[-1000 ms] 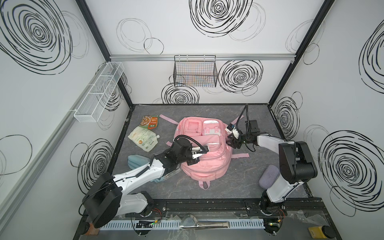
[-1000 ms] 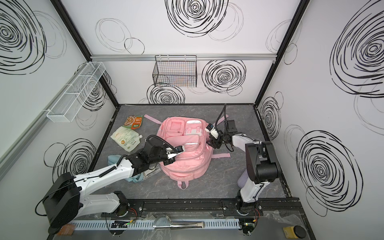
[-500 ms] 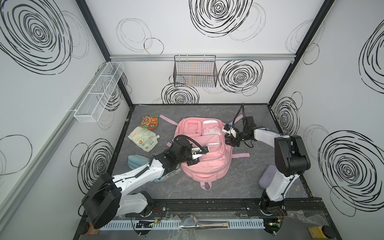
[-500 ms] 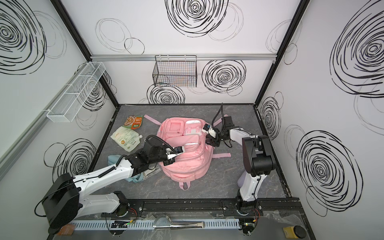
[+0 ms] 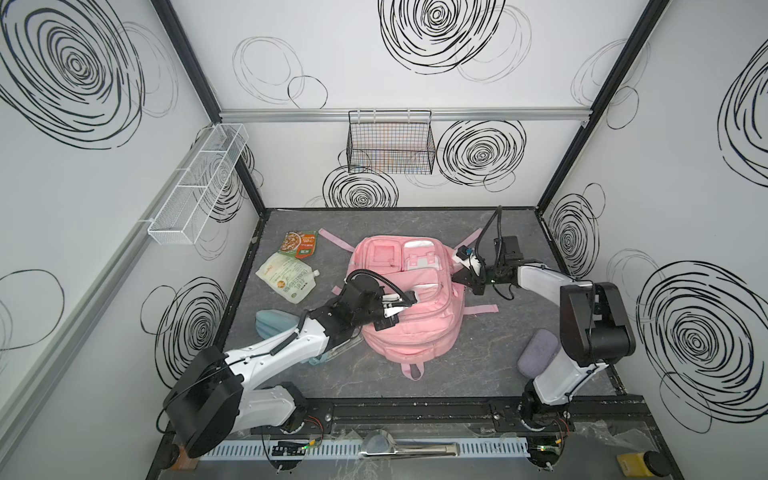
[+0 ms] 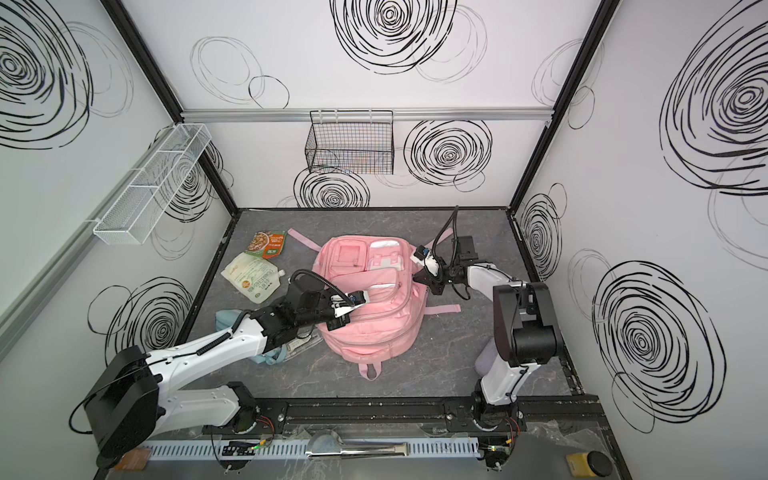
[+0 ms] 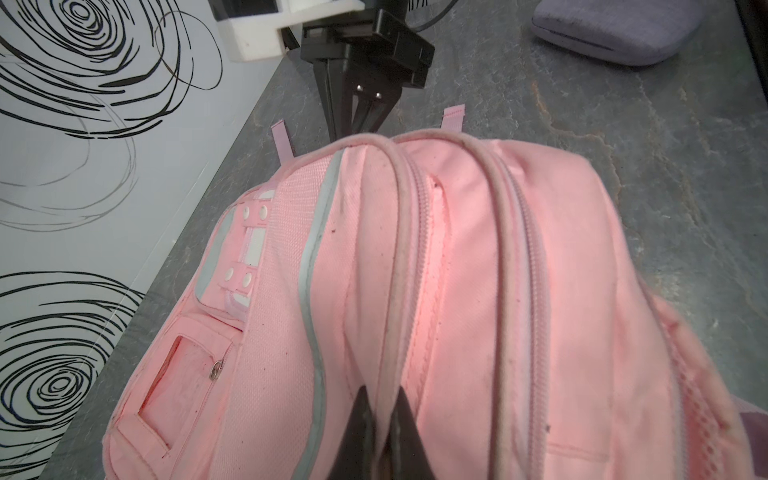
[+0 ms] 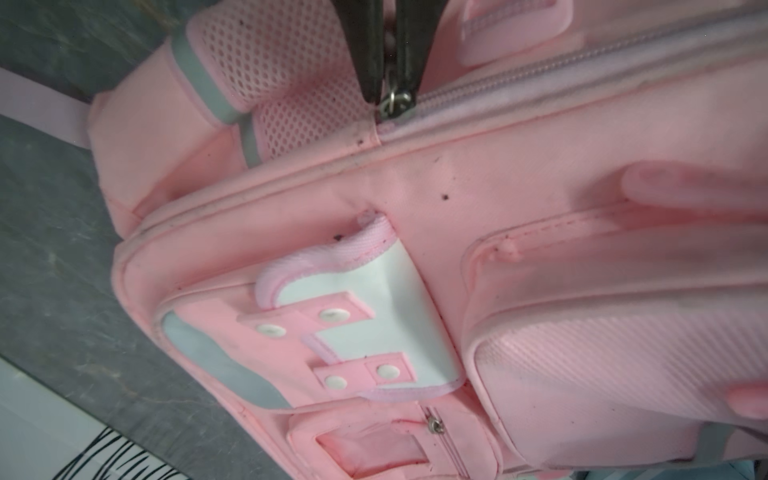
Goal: Pack the student bag
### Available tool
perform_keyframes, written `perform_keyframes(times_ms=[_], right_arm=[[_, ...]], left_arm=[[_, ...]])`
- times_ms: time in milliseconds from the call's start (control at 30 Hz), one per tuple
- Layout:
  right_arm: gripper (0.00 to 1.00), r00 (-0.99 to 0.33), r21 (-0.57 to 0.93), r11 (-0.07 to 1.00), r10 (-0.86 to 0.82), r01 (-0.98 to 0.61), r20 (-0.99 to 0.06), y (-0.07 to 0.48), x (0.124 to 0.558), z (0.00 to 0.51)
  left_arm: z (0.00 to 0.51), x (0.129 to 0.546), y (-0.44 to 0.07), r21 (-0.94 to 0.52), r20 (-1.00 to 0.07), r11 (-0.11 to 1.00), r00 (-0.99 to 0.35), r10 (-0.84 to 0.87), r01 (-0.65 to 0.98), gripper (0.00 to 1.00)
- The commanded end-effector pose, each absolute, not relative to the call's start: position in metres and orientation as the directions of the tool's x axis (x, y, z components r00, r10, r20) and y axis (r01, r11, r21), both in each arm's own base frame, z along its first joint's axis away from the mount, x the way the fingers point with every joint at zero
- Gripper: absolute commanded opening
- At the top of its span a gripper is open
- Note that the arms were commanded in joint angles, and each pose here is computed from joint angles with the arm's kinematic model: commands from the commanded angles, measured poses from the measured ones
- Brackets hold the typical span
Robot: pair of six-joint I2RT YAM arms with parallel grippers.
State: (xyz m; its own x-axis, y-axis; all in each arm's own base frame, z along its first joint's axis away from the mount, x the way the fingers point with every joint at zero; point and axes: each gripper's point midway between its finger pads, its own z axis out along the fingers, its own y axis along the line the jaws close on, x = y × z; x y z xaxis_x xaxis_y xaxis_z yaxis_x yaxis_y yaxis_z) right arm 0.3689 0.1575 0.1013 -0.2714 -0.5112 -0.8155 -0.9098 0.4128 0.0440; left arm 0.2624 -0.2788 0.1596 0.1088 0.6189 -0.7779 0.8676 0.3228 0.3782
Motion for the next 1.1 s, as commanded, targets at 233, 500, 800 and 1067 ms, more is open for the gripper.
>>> perform_keyframes(times_ms=[233,500,800,1067], right_arm=[[0.00,-0.332,0.075,0.519,-0.424,-0.851,-0.843,0.163,0.369,0.137],[0.00,-0.466,0.125,0.726,-0.291,-0.677,-0.836,0.148,0.369,0.180],[0.00,-0.624,0.228,0.781,-0.248,-0.581,-0.741,0.145,0.347,0.186],[0.00,-0.703,0.376,0.796,-0.085,-0.474,-0.706,0.145,0.336,0.192]], left_arm=[[0.227,0.287,-0.298,0.394,-0.877,0.440,0.186,0.443,0.807,0.00],[0.222,0.322,-0.301,0.279,-0.904,0.581,0.006,0.427,0.765,0.00],[0.252,0.352,-0.296,0.108,-0.959,0.774,-0.141,0.247,0.624,0.00],[0.249,0.377,-0.261,0.086,-0.947,0.936,-0.263,0.183,0.342,0.00]])
